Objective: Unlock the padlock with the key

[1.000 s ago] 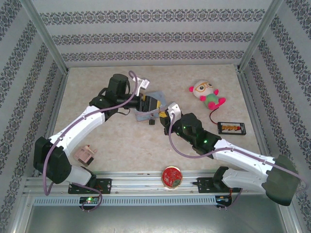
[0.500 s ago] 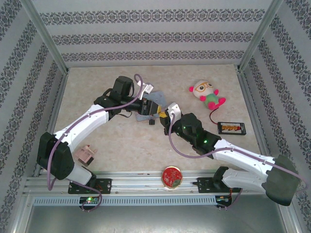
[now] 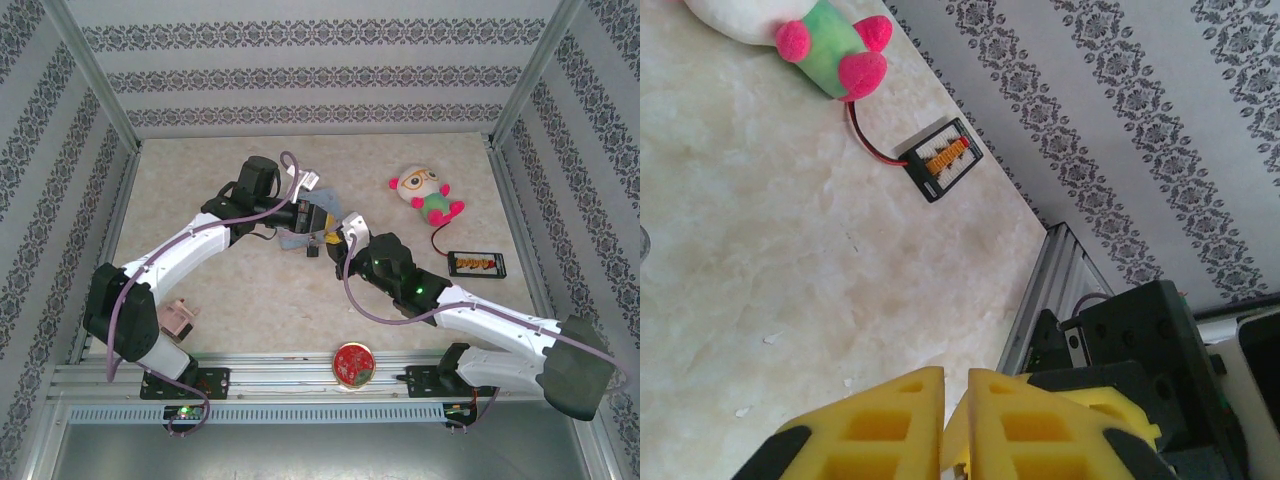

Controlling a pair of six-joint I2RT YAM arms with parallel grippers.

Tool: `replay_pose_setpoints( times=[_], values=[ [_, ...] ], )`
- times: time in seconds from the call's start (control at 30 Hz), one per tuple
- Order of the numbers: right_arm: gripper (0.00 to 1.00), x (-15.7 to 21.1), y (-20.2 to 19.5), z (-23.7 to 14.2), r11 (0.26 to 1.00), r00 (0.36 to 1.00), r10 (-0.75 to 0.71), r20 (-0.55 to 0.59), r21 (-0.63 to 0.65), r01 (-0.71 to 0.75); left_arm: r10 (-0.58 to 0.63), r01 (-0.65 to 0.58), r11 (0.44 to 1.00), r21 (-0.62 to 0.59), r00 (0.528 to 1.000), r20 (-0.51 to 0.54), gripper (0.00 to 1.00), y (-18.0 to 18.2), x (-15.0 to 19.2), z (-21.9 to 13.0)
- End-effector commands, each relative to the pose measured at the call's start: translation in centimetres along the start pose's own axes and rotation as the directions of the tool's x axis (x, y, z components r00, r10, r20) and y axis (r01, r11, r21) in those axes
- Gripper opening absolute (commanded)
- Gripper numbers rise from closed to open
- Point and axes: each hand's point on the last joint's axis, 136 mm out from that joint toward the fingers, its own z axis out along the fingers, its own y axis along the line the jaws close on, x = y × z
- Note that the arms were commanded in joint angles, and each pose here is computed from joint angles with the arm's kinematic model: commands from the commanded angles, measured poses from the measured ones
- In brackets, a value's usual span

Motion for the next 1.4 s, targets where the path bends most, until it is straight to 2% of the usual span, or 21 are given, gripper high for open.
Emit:
replay_pose_setpoints(
  times=[0.0,0.07,0.13,0.37,0.43,0.53,0.6,0.77,0.8,0.87,0.9,0.93,0.97,1.03,1.17,1.3,1.37],
  values=[
    [0.0,-0.6,0.4,0.1,1.0,1.0,0.007,0.021,-0.018,-0.006,0.01,-0.01,0.999,0.035,1.0,-0.005,0.1,-0.7,0.2,0.6],
    [0.0,-0.7,0.4,0.1,1.0,1.0,0.007,0.023,-0.015,-0.007,0.007,-0.007,1.0,0.024,1.0,-0.012,0.13,-0.5,0.4,0.6],
    [0.0,-0.7,0.3,0.0,1.0,1.0,0.009,0.025,-0.012,-0.009,0.002,-0.001,1.0,0.008,1.0,-0.016,0.2,-0.2,0.7,0.5],
    [0.0,-0.7,0.3,0.0,1.0,1.0,0.01,0.027,-0.008,-0.009,-0.003,0.002,0.999,-0.047,1.0,-0.024,0.26,0.5,1.3,0.1],
    [0.0,-0.6,0.2,0.0,1.0,1.0,0.01,0.026,-0.007,-0.01,-0.005,0.004,0.999,-0.051,1.0,-0.029,0.22,0.7,1.4,0.1],
    [0.0,-0.7,0.2,0.0,1.0,1.0,0.01,0.028,-0.005,-0.01,-0.006,0.004,0.999,-0.048,0.999,-0.035,0.09,0.7,1.5,0.2],
    [0.0,-0.7,0.1,0.0,1.0,1.0,0.013,0.027,-0.002,-0.013,-0.005,0.003,0.999,-0.048,0.999,-0.034,0.03,0.7,1.5,0.2],
    [0.0,-0.7,-0.1,-0.2,1.0,0.999,0.028,0.033,0.009,-0.028,0.02,-0.021,0.998,-0.066,1.0,-0.023,0.0,0.7,1.4,-0.1],
    [0.03,-0.8,-0.1,-0.2,0.999,0.999,0.033,0.033,0.007,-0.033,0.033,-0.034,0.997,-0.074,0.999,-0.015,0.0,0.6,1.2,-0.3],
    [0.2,-0.9,-0.2,-0.3,0.999,0.998,0.051,0.036,0.0,-0.051,0.059,-0.058,0.993,-0.099,0.998,0.004,0.0,0.7,0.9,-0.7],
    [0.3,-1.0,-0.3,-0.4,0.998,0.997,0.063,0.037,-0.005,-0.063,0.079,-0.077,0.991,-0.111,0.997,0.014,0.0,0.7,0.8,-0.9],
    [0.48,-1.1,-0.5,-0.6,0.996,0.995,0.087,0.044,-0.003,-0.087,0.101,-0.097,0.987,-0.125,0.994,0.03,0.0,0.6,0.5,-1.2],
    [0.58,-1.2,-0.8,-0.8,0.993,0.992,0.118,0.049,-0.001,-0.118,0.118,-0.111,0.985,-0.134,0.992,0.043,0.0,0.6,0.3,-1.5],
    [0.68,-1.7,-1.1,-1.3,0.981,0.979,0.193,0.062,-0.03,-0.192,0.165,-0.152,0.977,-0.15,0.983,0.081,0.0,0.2,-0.3,-2.0],
    [0.79,-2.8,-1.7,-2.3,0.937,0.938,0.34,0.072,-0.105,-0.332,0.233,-0.213,0.964,-0.158,0.965,0.121,0.0,-0.6,-0.9,-3.0],
    [0.8,-4.2,-1.7,-2.7,0.848,0.871,0.49,0.033,-0.25,-0.468,0.262,-0.247,0.961,-0.123,0.956,0.13,0.0,-1.5,-1.1,-3.2],
    [0.77,-5.0,-1.2,-2.9,0.809,0.852,0.522,0.028,-0.334,-0.484,0.267,-0.256,0.962,-0.094,0.955,0.126,0.0,-1.9,-1.0,-3.1]
  ],
)
